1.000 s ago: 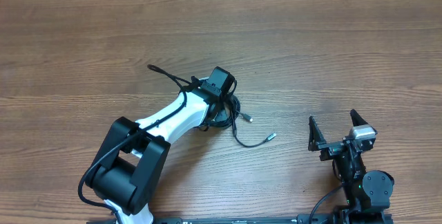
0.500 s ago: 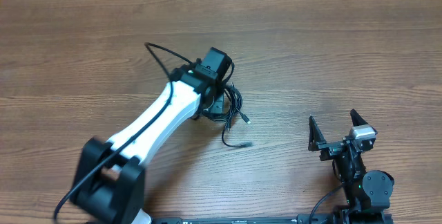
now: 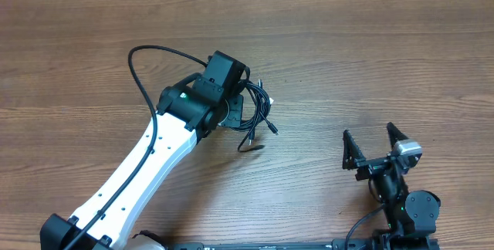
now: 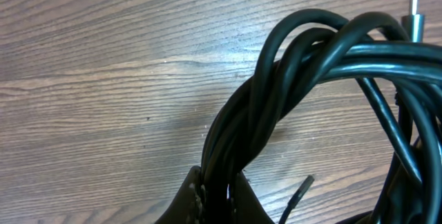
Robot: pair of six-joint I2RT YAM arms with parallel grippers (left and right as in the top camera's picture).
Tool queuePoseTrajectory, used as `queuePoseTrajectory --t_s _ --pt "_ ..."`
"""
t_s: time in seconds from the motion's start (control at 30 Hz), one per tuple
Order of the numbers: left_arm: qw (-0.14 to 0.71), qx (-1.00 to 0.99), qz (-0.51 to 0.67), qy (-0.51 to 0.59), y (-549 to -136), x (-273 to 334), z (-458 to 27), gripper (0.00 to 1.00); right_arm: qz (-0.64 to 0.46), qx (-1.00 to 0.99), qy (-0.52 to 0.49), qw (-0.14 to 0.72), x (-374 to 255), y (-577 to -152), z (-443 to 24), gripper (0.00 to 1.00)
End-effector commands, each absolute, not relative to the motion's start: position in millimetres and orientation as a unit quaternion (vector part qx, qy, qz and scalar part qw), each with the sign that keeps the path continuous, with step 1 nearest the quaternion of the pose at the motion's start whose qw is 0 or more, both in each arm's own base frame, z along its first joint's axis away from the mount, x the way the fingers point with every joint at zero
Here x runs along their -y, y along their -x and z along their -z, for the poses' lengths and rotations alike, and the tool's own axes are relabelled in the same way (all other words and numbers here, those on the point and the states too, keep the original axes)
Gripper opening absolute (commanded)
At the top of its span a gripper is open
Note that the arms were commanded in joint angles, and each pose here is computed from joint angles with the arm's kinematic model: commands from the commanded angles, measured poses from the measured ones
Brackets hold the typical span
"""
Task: Untangle cables
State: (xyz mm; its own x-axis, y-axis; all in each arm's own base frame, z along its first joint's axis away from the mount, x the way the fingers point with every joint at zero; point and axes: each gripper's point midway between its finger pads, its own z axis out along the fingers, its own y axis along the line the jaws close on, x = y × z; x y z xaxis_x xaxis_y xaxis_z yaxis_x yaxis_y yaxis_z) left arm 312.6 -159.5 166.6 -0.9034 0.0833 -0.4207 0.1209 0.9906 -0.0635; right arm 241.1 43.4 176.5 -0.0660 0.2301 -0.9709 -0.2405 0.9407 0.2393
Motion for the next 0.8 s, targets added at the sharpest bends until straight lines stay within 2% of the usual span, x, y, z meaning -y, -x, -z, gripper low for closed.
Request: queuePoseTrajectory --t_s 0.0,0.1,0.17,0.33,0.47,0.77 --pt "0.239 -0.970 0.049 0.003 -320.2 155.1 -181.8 0.04 -0.422 -0.694 -0.134 0.568 -75.5 -229.7 -176.3 1.00" --pt "0.242 -0.968 0.051 0.033 -321.6 153.3 -182.3 0.04 -0.573 -0.673 -0.214 0.415 -102.9 -213.2 -176.0 1.00" --pt "0.243 -0.968 0.054 0.040 -322.5 153.9 -182.9 0.04 -0.604 -0.675 -0.211 0.368 -114.2 -204.1 -175.9 1.00" --pt "0.244 -0.968 0.054 0.039 -322.7 154.0 -183.0 0.04 -0.606 -0.673 -0.204 0.370 -115.2 -203.3 -178.3 1.00" --pt "0.244 -0.968 0.054 0.038 -322.7 153.9 -183.0 0.04 -0.586 -0.679 -0.113 0.428 -120.9 -196.9 -192.4 0.99" --pt "0.247 -0.968 0.039 -0.019 -322.8 153.8 -183.0 0.04 -0.470 -0.762 -0.191 0.402 -97.4 -196.2 -186.4 0.99"
